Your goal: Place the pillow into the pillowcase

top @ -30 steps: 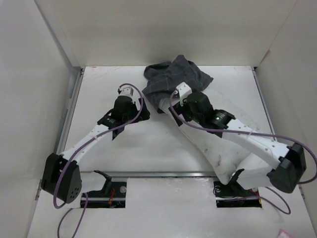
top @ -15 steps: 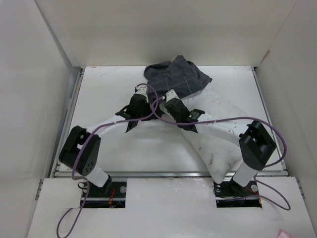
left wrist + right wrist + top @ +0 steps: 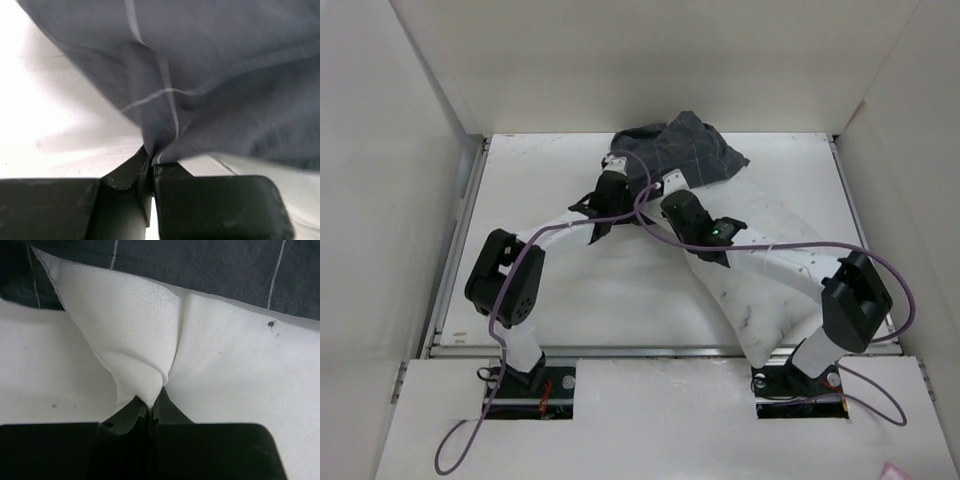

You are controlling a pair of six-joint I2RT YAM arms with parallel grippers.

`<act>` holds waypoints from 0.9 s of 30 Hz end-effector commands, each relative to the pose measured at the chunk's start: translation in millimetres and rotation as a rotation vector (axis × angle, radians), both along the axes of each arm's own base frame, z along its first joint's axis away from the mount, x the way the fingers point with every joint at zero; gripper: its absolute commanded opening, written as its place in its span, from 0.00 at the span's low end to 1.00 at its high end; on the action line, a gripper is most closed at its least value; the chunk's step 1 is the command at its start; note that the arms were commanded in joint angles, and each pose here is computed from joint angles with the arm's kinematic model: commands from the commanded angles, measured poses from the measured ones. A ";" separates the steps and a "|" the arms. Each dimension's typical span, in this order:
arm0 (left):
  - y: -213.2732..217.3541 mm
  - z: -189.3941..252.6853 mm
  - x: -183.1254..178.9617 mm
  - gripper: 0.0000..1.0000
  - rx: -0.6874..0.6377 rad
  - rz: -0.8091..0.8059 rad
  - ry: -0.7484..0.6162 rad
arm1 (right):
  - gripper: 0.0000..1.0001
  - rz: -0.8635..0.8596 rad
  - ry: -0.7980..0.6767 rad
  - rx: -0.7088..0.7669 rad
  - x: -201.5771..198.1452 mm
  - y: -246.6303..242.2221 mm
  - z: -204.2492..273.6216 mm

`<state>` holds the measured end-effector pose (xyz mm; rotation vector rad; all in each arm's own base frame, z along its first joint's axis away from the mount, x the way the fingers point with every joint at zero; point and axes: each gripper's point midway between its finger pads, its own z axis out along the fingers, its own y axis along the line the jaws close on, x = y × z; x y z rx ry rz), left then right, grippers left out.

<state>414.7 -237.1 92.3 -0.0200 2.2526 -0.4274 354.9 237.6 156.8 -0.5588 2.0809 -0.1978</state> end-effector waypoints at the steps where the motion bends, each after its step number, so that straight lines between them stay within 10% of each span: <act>1: -19.8 71.1 -5.8 0.00 -0.019 -0.058 -0.139 | 0.00 -0.006 -0.188 0.296 20.6 33.3 77.1; 13: -105.4 230.3 -136.5 0.00 -0.222 -0.513 -0.325 | 0.00 -0.204 -0.708 0.844 45.5 15.2 258.6; 27: -147.4 277.1 -223.8 0.00 -0.395 -0.969 -0.249 | 0.00 -0.233 -0.686 1.127 49.7 36.1 214.1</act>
